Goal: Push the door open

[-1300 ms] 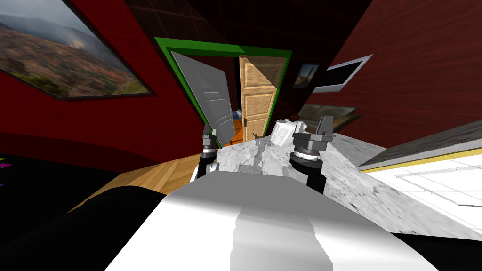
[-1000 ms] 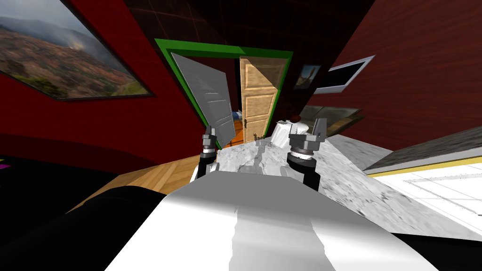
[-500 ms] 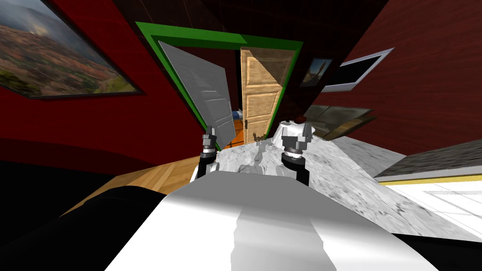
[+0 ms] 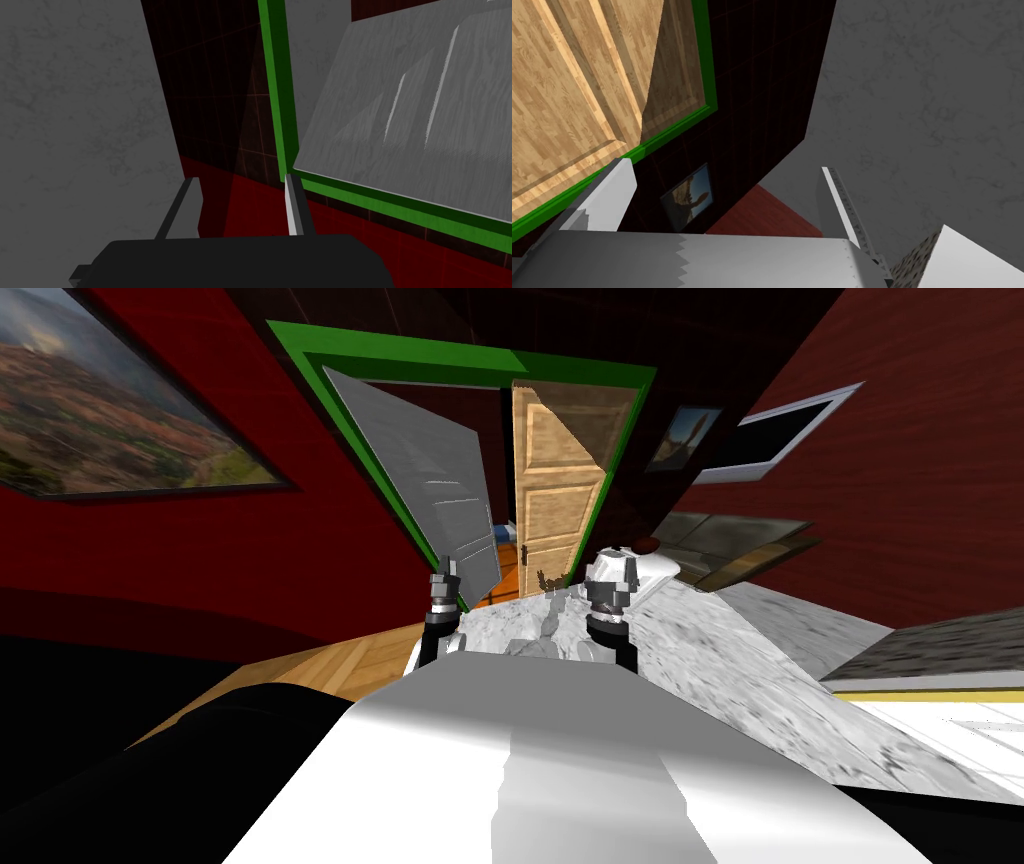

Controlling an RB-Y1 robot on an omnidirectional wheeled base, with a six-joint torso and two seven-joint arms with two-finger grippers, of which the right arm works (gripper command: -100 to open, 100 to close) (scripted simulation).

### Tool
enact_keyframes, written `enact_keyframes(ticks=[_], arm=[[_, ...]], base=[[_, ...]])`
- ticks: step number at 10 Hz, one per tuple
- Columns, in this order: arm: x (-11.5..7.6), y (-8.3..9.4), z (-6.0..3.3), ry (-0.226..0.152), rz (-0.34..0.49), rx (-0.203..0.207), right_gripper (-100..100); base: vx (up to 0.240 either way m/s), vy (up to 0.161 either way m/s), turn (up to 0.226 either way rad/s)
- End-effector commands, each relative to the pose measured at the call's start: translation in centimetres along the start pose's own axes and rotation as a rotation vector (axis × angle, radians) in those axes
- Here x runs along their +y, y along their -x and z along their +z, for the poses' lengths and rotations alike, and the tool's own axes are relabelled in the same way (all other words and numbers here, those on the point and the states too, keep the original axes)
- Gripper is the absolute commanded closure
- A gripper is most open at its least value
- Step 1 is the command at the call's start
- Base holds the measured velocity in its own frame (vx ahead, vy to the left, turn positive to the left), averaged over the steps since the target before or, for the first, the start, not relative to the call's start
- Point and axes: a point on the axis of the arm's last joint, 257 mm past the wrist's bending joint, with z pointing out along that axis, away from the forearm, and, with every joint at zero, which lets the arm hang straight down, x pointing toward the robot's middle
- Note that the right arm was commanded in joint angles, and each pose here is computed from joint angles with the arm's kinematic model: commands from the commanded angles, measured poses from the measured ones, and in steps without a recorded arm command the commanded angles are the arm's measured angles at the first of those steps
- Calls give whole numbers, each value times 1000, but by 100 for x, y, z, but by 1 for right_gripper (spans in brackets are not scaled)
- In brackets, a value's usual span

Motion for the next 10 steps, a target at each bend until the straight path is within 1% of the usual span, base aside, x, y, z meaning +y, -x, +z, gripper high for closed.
enact_keyframes(ticks=[1, 3, 4, 5, 6, 10], arm=[[-150, -8, -64, -27, 74, -8, -100], [-267, -23, -110, -47, 126, -14, -100], [-393, -42, -162, -68, 181, -22, -100], [-457, -52, -190, -79, 209, -26, -100], [-584, -75, -249, -101, 265, -35, -100], [-842, -128, -382, -148, 376, -56, -100]], base=[[165, -24, 25], [134, -6, 28], [124, -2, 35], [139, -4, 29], [162, 13, 37], [111, -4, 22]])
